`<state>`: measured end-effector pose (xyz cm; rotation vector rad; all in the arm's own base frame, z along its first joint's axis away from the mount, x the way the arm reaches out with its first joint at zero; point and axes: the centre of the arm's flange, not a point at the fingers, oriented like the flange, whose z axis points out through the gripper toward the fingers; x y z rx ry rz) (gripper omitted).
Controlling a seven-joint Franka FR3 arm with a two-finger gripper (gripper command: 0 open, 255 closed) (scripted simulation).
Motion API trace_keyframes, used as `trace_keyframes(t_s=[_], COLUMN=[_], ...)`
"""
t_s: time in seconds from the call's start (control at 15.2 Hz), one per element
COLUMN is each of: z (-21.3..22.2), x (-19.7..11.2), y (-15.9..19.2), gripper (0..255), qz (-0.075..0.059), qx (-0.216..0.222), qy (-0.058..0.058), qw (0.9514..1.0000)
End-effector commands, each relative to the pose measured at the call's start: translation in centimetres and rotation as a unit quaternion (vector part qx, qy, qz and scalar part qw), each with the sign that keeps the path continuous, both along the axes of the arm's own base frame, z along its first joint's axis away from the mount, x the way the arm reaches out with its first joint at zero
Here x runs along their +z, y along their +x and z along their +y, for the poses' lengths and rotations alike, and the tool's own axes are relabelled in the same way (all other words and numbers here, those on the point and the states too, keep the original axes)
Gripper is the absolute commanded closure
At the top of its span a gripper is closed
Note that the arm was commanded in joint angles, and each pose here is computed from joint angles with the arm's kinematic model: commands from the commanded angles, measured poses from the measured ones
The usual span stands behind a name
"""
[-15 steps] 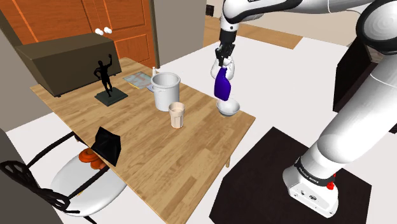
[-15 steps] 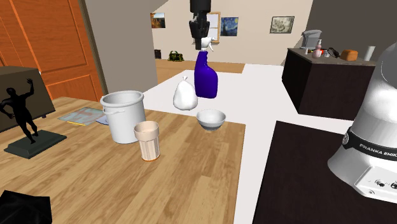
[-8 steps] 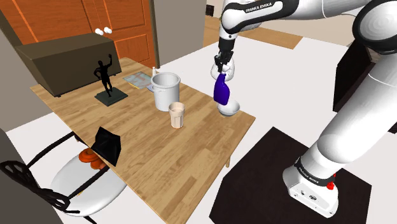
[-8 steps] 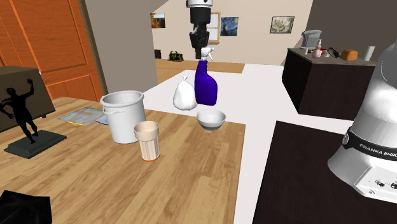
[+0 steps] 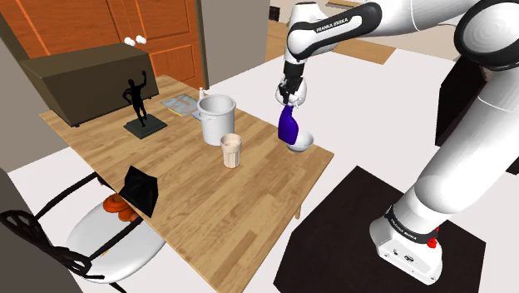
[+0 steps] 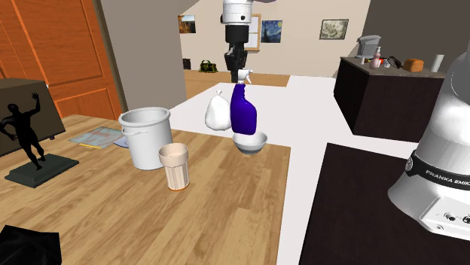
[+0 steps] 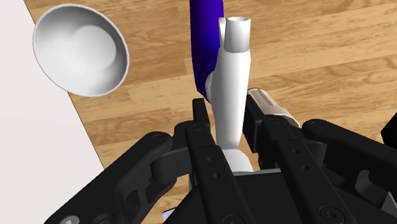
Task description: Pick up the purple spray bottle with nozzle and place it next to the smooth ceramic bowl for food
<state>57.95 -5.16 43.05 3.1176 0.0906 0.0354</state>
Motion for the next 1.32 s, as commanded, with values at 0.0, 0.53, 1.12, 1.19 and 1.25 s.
trace_keyframes(t_s=[0.0, 0.53, 1.12, 1.19, 1.25], z=[0.0, 0.0, 0.0, 0.0, 0.0], x=[-1.0, -5.3, -10.0, -10.6, -11.1], y=[-0.1, -0.1, -0.1, -0.1, -0.1], gripper=[255, 255, 255, 255, 255], qz=[0.000, 0.000, 0.000, 0.000, 0.000], qx=[0.000, 0.000, 0.000, 0.000, 0.000], qy=[0.000, 0.000, 0.000, 0.000, 0.000], qw=[1.0000, 1.0000, 1.0000, 1.0000, 1.0000])
